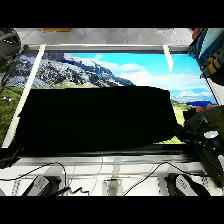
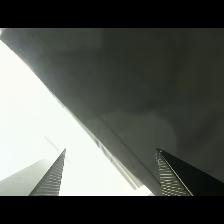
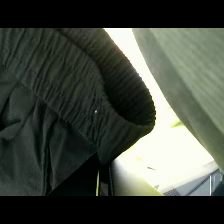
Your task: Fold the clothes and pants, and hang the long-sleeved shirts on hangers.
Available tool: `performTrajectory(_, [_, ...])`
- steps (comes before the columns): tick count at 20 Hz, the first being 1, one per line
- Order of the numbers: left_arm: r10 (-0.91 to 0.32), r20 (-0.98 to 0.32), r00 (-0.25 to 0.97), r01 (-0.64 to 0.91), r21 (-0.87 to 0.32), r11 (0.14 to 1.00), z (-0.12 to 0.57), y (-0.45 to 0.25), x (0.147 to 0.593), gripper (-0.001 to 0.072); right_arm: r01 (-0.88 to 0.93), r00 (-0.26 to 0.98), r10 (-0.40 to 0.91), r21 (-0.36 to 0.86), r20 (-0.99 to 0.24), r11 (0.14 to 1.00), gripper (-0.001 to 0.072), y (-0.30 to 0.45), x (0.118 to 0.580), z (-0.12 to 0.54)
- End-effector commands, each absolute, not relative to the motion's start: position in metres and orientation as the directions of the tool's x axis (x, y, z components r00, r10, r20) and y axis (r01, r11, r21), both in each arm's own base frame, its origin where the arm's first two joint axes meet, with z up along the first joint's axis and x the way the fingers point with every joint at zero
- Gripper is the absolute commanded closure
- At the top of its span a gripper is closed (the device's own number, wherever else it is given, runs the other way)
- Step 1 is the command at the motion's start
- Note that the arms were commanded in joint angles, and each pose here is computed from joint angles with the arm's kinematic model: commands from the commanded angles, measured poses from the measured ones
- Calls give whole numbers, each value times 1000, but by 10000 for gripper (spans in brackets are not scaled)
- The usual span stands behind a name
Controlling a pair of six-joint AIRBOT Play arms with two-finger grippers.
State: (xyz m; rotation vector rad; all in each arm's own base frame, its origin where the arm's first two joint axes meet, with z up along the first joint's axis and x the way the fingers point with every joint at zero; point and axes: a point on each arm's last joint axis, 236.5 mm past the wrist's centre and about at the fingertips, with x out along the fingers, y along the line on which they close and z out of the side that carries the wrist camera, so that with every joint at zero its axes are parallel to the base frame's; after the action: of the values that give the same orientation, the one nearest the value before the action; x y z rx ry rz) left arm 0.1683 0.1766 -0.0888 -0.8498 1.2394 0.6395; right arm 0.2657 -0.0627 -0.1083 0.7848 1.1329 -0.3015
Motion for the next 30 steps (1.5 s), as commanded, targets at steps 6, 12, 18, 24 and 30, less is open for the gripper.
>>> performTrajectory(6, [32,-970,241,-836,-191,515,-114,199,175,163,585,402,191,412,-895,698,698,-56,262,-109])
performTrajectory(12, [103,-954,280,-837,-191,513,-106,217,186,615,577,392,209,417,-896,703,698,-51,258,-106])
performTrajectory(18, [227,-878,421,-786,-227,576,-31,257,225,696,509,490,134,407,-862,758,700,-59,264,-38])
performTrajectory(24, [322,-816,479,-763,-206,613,14,268,233,697,536,548,28,377,-836,755,699,-57,234,13])
performTrajectory(30, [326,-794,513,-706,-175,686,19,261,254,697,551,592,-46,363,-805,752,699,-58,217,41])
